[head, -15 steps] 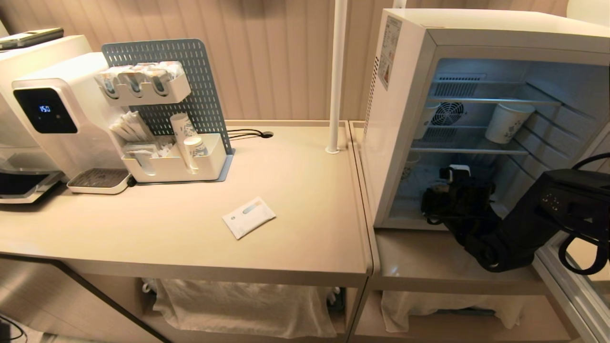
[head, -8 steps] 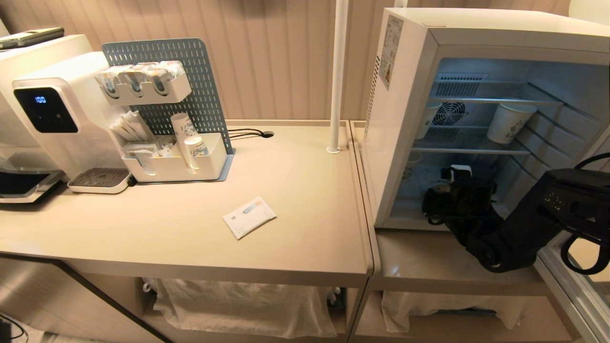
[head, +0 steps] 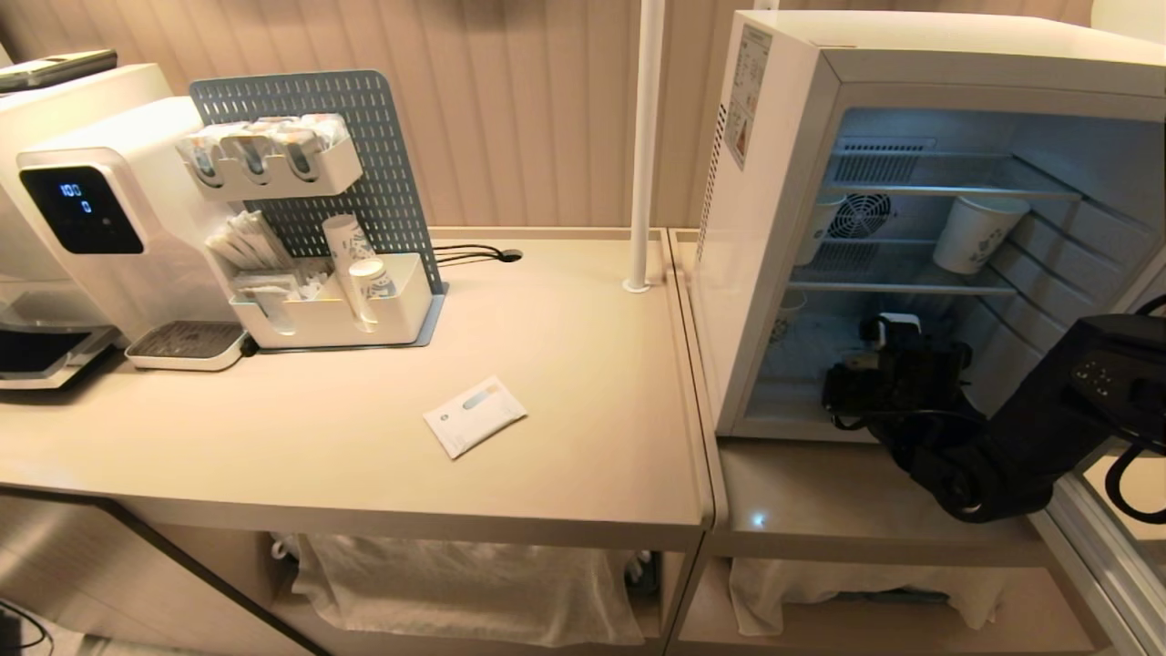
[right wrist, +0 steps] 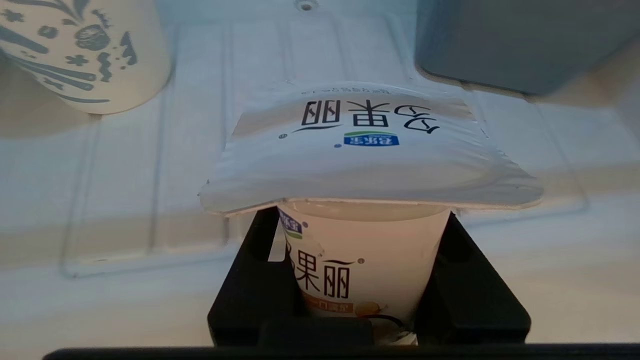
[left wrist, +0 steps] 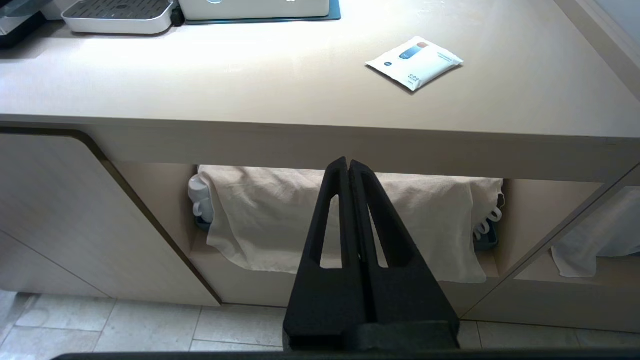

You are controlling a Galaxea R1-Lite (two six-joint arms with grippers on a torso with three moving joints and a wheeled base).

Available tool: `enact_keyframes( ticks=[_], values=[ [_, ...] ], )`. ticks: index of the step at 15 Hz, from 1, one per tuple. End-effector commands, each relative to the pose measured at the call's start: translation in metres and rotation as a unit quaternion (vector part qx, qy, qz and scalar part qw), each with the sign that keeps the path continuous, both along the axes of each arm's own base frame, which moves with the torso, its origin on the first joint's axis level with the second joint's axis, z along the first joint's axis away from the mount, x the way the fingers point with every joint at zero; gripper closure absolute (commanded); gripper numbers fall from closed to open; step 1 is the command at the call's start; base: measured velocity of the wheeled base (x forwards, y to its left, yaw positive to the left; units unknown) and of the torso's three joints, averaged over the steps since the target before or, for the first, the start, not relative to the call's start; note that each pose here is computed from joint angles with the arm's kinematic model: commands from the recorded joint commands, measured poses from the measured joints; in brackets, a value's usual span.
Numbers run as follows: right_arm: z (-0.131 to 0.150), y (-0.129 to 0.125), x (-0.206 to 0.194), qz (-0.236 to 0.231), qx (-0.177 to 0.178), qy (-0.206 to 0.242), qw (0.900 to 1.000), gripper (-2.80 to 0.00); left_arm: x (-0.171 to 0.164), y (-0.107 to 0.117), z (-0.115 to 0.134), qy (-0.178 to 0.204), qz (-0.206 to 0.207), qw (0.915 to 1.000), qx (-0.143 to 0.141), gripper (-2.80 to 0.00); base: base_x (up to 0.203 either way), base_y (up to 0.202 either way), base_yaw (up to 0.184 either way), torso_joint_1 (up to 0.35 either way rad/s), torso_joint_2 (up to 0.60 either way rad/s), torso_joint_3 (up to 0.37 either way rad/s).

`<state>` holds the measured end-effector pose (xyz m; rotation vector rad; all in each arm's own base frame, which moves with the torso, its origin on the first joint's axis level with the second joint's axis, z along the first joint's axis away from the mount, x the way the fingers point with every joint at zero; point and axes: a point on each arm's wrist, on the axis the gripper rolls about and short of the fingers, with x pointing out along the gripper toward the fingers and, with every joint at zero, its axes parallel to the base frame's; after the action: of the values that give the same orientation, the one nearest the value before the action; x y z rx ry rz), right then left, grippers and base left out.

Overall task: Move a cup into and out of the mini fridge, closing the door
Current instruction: Put the yoghurt in the freezer

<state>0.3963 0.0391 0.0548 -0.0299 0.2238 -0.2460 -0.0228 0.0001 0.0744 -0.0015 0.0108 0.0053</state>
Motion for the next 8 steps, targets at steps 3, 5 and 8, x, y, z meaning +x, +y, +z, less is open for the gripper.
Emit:
enact_keyframes(
  ticks=[3, 5, 8],
  values=[
    [0.0087, 0.0030, -0.0047, 0.000, 0.001, -0.017, 1.000, 0.00, 0.0002, 0.0000, -0.0003, 0.001, 0.000, 1.0000, 0.000, 0.00, 0.000, 0.000, 0.000, 0.000, 0.00, 0.000],
    [0.0086, 0.0036, -0.0048, 0.001, 0.000, -0.016, 1.000, 0.00, 0.0002, 0.0000, -0.0004, 0.001, 0.000, 1.0000, 0.000, 0.00, 0.000, 0.000, 0.000, 0.000, 0.00, 0.000],
    [0.0078, 0.0050, -0.0067, 0.002, 0.002, -0.016, 1.000, 0.00, 0.0002, 0.0000, -0.0004, 0.001, 0.000, 1.0000, 0.000, 0.00, 0.000, 0.000, 0.000, 0.000, 0.00, 0.000]
  ],
)
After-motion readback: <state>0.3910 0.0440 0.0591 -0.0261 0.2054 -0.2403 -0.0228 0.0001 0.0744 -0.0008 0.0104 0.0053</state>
